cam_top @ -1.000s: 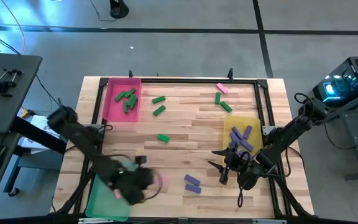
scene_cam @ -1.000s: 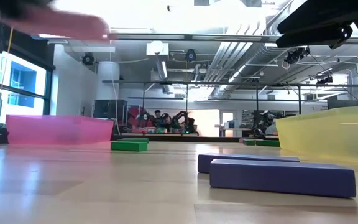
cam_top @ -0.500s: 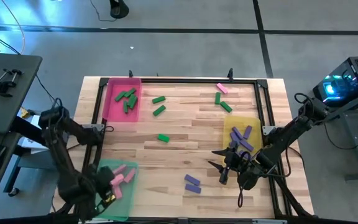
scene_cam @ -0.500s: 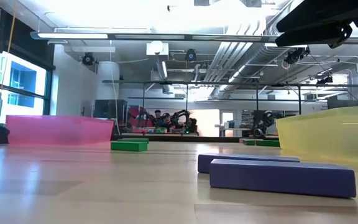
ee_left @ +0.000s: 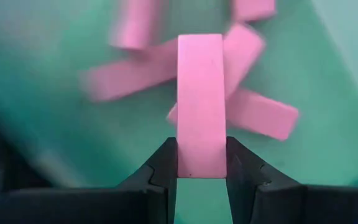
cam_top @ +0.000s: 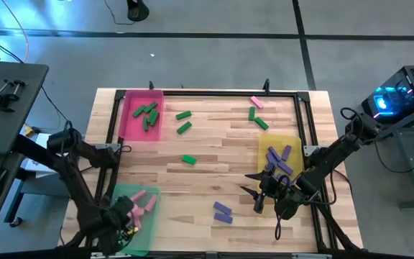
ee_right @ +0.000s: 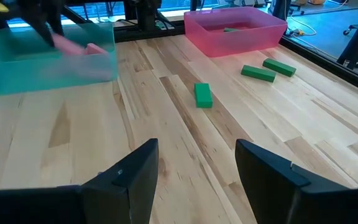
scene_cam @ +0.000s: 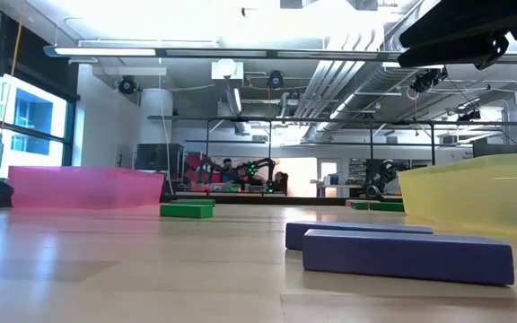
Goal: Sort blocks
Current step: Put the pink block into the green bin
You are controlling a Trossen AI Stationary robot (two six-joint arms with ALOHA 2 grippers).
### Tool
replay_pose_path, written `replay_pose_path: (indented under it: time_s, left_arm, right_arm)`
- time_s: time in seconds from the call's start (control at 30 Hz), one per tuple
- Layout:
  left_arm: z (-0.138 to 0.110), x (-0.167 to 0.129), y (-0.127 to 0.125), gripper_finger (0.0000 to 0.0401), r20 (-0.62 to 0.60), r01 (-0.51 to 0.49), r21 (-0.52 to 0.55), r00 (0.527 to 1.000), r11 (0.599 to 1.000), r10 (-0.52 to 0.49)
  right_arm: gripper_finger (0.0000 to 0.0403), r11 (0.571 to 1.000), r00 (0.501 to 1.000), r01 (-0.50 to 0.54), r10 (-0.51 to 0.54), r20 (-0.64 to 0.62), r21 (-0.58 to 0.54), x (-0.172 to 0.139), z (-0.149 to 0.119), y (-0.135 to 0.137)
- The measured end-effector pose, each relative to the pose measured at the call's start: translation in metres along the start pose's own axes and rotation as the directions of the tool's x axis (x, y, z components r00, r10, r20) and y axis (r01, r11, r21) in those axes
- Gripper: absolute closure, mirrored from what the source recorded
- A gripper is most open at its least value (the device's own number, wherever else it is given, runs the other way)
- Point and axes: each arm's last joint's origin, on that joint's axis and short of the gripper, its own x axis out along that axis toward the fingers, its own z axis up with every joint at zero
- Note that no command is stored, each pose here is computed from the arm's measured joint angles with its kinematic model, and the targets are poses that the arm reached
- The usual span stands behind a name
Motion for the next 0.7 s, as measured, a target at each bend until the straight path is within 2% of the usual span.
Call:
replay_pose_path:
  time_s: [0.1,0.23,0.4,0.5,0.7]
  left_arm:
    - [0.006,0.012,-0.011,0.0331,-0.048,0.103,0.056,0.994,0.993,-0.101]
    - [0.017,0.013,-0.016,0.0331,-0.008,0.123,0.114,0.992,0.986,-0.123]
    - [0.024,0.014,-0.007,0.0331,0.031,0.019,0.144,0.999,0.989,-0.024]
    - [0.027,0.015,-0.001,0.0331,0.056,-0.048,0.11,0.998,0.993,0.042]
    - [0.029,0.033,0.012,0.033,0.05,-0.106,0.023,0.993,0.994,0.105]
  right_arm:
    - [0.0203,1.0,1.0,0.0,0.0,0.0,0.0,0.0,0.0,0.0]
    - [0.0203,1.0,1.0,0.0,0.0,0.0,0.001,0.0,0.0,0.0]
    - [0.0203,1.0,1.0,0.0,0.0,0.0,0.004,0.0,0.0,0.0]
    - [0.0203,1.0,1.0,0.0,0.0,0.0,0.005,0.0,0.0,0.0]
    - [0.0203,1.0,1.0,0.0,0.0,0.0,0.008,0.0,0.0,0.0]
